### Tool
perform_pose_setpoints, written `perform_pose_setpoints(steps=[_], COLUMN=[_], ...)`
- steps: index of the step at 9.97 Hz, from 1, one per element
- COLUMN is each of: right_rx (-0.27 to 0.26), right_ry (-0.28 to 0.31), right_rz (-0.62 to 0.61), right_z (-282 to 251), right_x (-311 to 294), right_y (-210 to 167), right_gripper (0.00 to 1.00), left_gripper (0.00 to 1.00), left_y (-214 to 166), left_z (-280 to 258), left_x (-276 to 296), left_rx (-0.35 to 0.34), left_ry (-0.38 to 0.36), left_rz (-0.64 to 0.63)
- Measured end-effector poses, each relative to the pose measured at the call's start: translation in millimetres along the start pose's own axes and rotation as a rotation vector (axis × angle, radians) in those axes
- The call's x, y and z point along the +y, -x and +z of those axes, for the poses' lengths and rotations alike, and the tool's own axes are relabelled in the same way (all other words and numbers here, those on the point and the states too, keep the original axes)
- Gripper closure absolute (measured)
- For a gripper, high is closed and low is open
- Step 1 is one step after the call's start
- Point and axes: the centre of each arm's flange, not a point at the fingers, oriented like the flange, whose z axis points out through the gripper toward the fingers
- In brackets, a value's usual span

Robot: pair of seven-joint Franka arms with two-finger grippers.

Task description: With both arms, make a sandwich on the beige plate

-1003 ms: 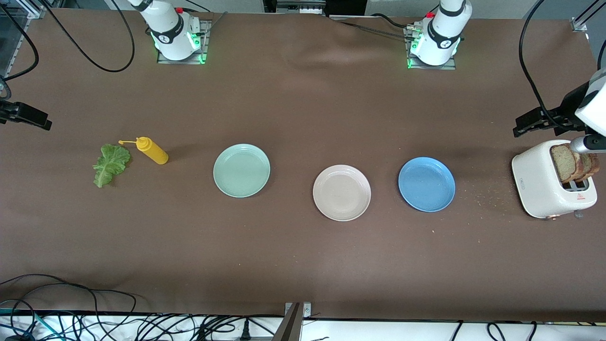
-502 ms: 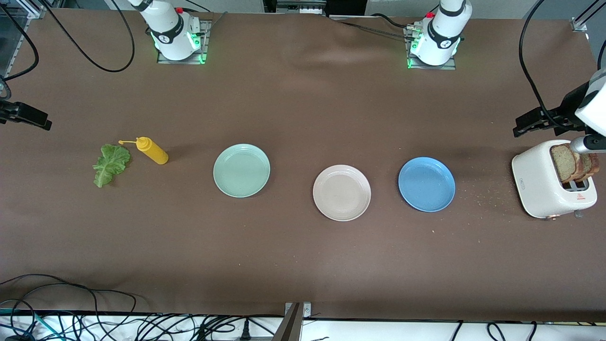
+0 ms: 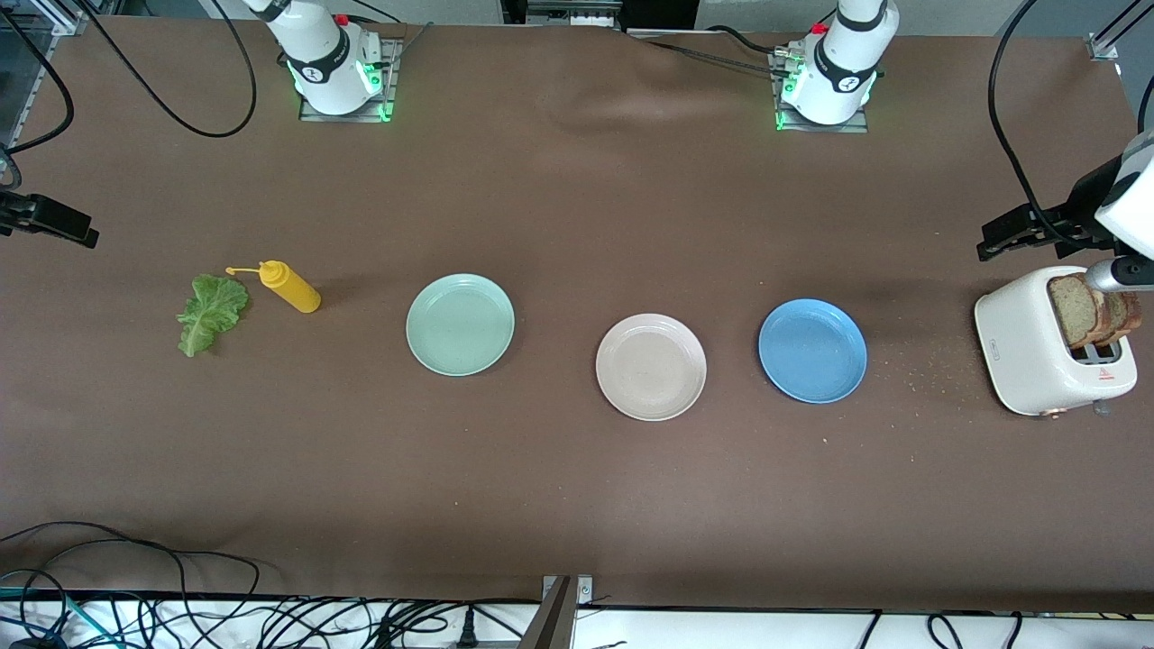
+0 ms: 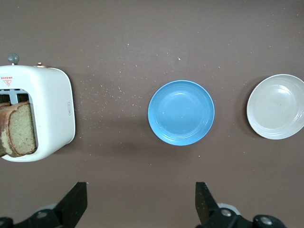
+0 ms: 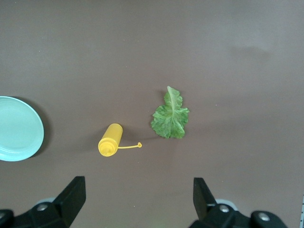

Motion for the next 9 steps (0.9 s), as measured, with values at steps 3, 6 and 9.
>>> perform_pose_setpoints(steps=[3,6,9], right_rx=[-0.001,-0.001,-0.002], right_ry=[0.0,0.0,0.0], right_rz=[0.0,0.0,0.0], right_z=[0.1,0.3,0.4], right_x=[0.0,0.0,-0.1], right_y=[0.0,0.0,0.0], right_gripper=[0.0,0.0,0.0], left_gripper=[0.0,0.0,0.0], left_y=[0.0,0.0,-1.7], left_z=[0.0,0.0,3.6], left_x=[0.0,0.0,-2.4], left_rx=[0.0,0.0,-0.007], left_ry=[0.0,0.0,-0.008], left_rz=[0.0,0.0,-0.003])
